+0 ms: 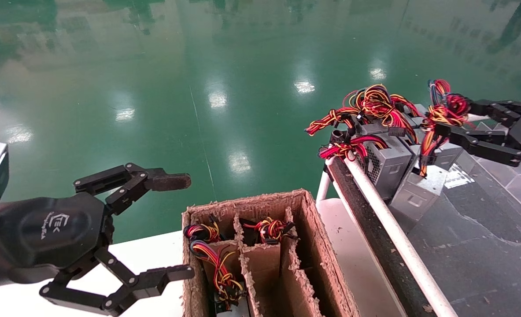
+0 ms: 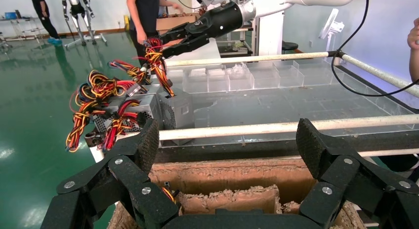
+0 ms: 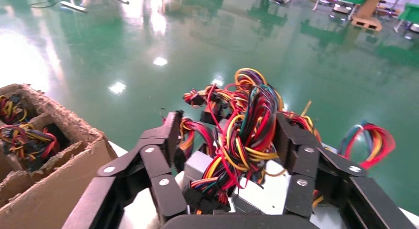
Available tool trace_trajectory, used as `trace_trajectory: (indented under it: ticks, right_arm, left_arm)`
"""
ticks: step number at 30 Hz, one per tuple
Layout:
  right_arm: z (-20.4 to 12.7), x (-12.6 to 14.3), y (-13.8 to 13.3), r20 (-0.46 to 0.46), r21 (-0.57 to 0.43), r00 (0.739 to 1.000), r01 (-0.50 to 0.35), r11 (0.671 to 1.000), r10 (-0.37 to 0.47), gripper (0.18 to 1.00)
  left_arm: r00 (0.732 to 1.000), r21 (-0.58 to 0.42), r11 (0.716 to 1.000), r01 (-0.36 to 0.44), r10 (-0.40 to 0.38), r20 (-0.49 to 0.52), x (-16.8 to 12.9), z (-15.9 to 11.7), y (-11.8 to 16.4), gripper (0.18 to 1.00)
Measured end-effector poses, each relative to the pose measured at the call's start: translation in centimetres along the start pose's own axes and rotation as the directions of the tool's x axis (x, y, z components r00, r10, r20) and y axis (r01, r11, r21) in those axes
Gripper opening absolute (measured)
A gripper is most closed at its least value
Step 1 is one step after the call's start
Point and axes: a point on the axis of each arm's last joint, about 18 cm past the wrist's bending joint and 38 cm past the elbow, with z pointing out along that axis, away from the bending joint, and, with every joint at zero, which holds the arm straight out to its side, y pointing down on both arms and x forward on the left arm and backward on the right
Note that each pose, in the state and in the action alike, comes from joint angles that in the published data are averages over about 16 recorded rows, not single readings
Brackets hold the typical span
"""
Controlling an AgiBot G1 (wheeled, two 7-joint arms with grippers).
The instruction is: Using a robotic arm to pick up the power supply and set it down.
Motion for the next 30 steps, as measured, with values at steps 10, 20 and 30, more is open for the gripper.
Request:
trace_trajectory:
  ticks: [10,20,30]
  right_arm:
    - [-0.2,0.5,0.1,-0.009,-0.059,1.000,0.003,0.998,-0.003,0.806]
    - [-0.1,0.9,1.6,-0.031,-0.161,0.999,-0.033,0.986,0.028,0.940]
    - [-1.4,1.5,1.9,-0.061,-0.206,0.997,-0.062,0.977,0.050,0.994]
  left_arm:
    - [1.000,0.000,1.000,0.000,0.000,0.000,0.0,0.0,0.0,1.001]
    - [1.000,0.000,1.000,0.000,0.000,0.000,0.0,0.0,0.0,1.001]
    - [1.000,0.000,1.000,0.000,0.000,0.000,0.0,0.0,0.0,1.001]
